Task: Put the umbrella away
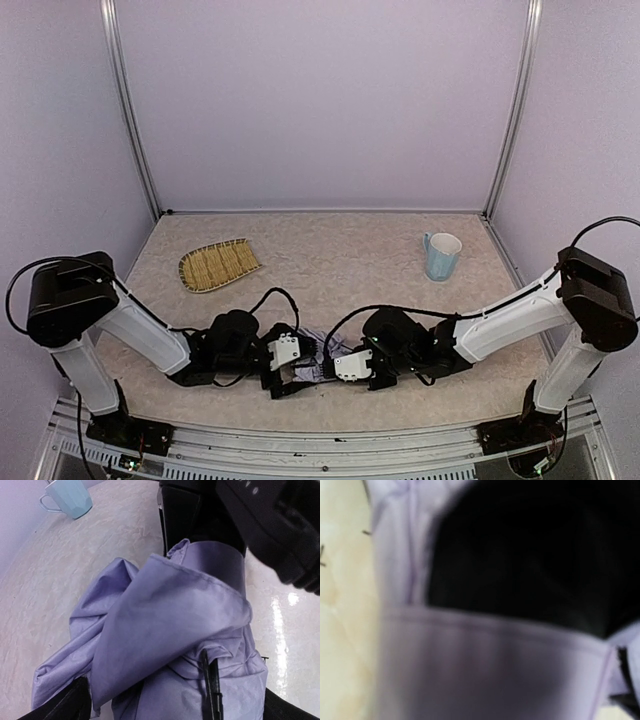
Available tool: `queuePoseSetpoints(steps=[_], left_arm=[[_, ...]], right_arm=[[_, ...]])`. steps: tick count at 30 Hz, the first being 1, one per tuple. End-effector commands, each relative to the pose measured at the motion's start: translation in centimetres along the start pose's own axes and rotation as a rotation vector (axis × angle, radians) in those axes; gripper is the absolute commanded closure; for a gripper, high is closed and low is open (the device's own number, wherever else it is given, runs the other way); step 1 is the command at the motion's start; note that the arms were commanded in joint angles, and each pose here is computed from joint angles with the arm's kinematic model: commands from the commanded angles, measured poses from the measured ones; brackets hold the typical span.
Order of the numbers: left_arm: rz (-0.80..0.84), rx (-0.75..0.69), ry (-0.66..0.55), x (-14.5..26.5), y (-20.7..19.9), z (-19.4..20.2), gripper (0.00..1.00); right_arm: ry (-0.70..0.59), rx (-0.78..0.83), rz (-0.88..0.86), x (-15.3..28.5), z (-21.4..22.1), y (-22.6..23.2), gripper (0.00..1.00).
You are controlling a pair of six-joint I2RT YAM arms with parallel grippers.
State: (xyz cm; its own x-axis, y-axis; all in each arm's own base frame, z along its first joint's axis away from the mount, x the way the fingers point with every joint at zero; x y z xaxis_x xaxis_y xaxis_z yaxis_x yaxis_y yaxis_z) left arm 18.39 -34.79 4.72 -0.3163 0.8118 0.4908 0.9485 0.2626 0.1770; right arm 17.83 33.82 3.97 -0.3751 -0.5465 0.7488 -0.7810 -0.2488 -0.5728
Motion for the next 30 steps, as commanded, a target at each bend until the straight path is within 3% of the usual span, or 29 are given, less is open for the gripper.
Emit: queuePoseSetpoints(steps=[1,6,12,18,22,27,30], left_arm=[[-0.045,-0.076,-0.152,2.5,0.6,-4.3,0.01],[0.019,-0.096,-0.231,5.0,-0.4,-6.4,0.01],[0.097,-0.019,-0.087,1.5,0.9,-2.2,0.01],[0.152,0.037,0.003,-1.3,1.1,-0.7,0.01],[0.202,0.023,0.029,-2.2,0.1,0.1,0.01],[0.233,0.061,0.147,-2.3,-0.9,3.2,0.12],[0.219,0.063,0.171,-1.6,-0.8,3.7,0.12]], right_arm=[[0.119,0.006,-0.195,0.1,3.7,5.1,1.0],[0.119,0.008,-0.202,0.0,3.7,5.2,1.0],[0.125,0.012,-0.203,-0.1,3.7,5.2,1.0],[0.124,0.013,-0.197,-0.2,3.6,5.0,1.0],[0.106,0.002,-0.183,-0.4,3.0,4.3,1.0],[0.093,-0.069,-0.139,-0.7,2.5,2.5,1.0],[0.095,-0.105,-0.125,-0.6,2.8,2.0,1.0]])
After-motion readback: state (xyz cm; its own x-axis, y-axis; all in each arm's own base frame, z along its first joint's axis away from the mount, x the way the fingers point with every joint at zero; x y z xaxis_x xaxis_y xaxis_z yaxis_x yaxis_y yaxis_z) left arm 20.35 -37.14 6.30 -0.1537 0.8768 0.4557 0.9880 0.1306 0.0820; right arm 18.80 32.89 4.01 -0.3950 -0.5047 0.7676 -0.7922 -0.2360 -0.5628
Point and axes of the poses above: each gripper's point midway between its finger pads, its own x axis back along the fingers, its own y axis along the line the jaws close on, z = x × y, the point moved 2 cm from there along x, back along the fingers, and after that the axes turned 9 degrees about x, right-handed, at the moved point
